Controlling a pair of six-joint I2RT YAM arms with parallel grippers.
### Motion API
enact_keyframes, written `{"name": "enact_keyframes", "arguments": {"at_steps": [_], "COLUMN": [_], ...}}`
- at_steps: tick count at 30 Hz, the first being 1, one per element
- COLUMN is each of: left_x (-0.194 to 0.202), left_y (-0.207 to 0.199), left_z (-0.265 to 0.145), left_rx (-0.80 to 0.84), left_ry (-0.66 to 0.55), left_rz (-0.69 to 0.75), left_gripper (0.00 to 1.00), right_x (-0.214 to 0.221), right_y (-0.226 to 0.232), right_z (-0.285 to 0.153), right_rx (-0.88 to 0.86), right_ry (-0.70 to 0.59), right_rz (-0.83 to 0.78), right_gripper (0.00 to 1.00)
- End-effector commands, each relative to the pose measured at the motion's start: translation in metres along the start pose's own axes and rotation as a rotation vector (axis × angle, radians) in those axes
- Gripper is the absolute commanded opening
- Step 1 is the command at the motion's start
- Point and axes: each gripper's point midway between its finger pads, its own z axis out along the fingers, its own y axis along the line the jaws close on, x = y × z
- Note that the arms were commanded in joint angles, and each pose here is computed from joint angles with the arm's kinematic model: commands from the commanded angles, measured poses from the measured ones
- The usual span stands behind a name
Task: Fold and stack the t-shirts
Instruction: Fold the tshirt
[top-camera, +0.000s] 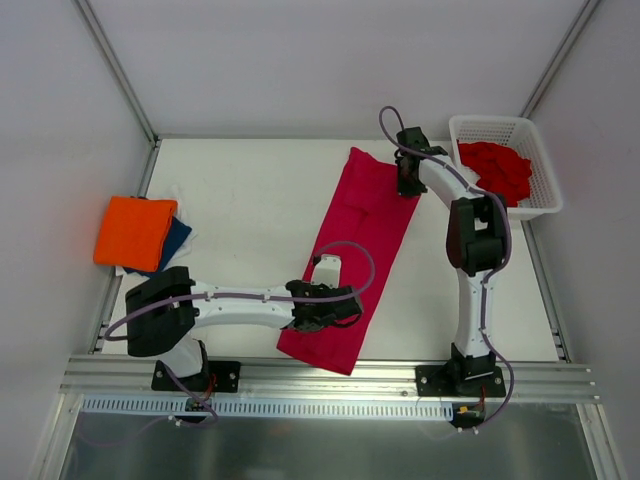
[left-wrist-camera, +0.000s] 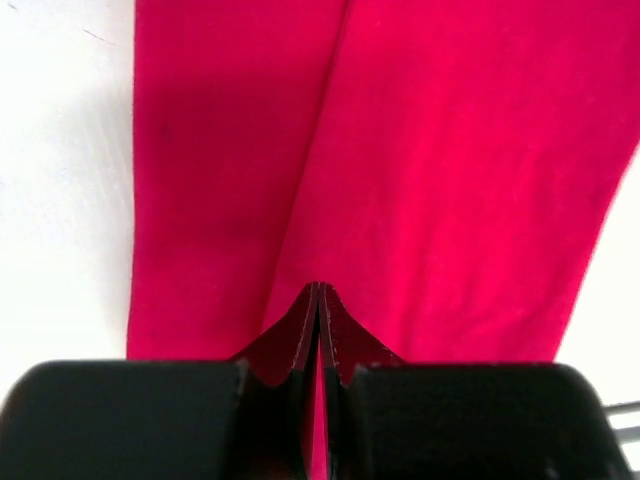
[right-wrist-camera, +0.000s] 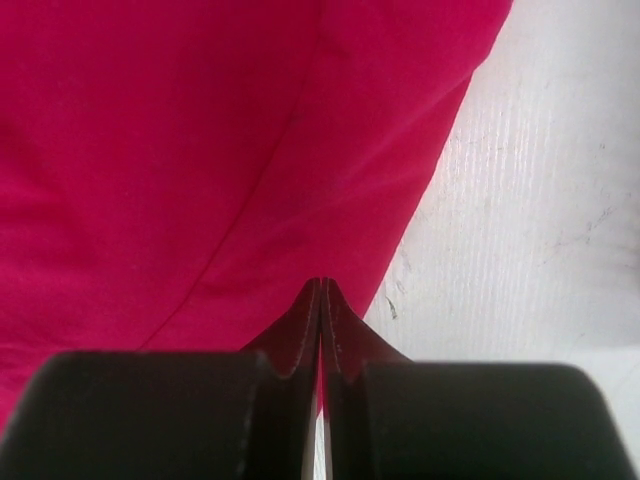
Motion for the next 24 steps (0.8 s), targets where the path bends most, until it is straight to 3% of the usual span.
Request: {"name": "enact_keyframes", "arguments": {"at_steps": [1, 16, 24], "left_x": [0.010, 0.050, 0.055], "left_y": [-0.003, -0.007, -0.043], "left_z": [0.012, 0.036, 0.035], "left_rx": [0.005, -0.009, 0.112], "left_ry": [0.039, 0.167, 0.206], "left_rz": [0.011, -0.032, -0.088], "left_gripper": [0.00, 0.00, 0.00], "right_x": [-0.010, -0.020, -0.024], "right_y": [0.003, 0.037, 0.067], "right_z": [-0.001, 0.024, 0.037], "right_rx": [0.010, -0.080, -0.186], "right_ry": [-0.014, 0.030, 0.048], "right_rz": [-0.002, 0.002, 0.008], "right_gripper": [0.01, 0.01, 0.00]}}
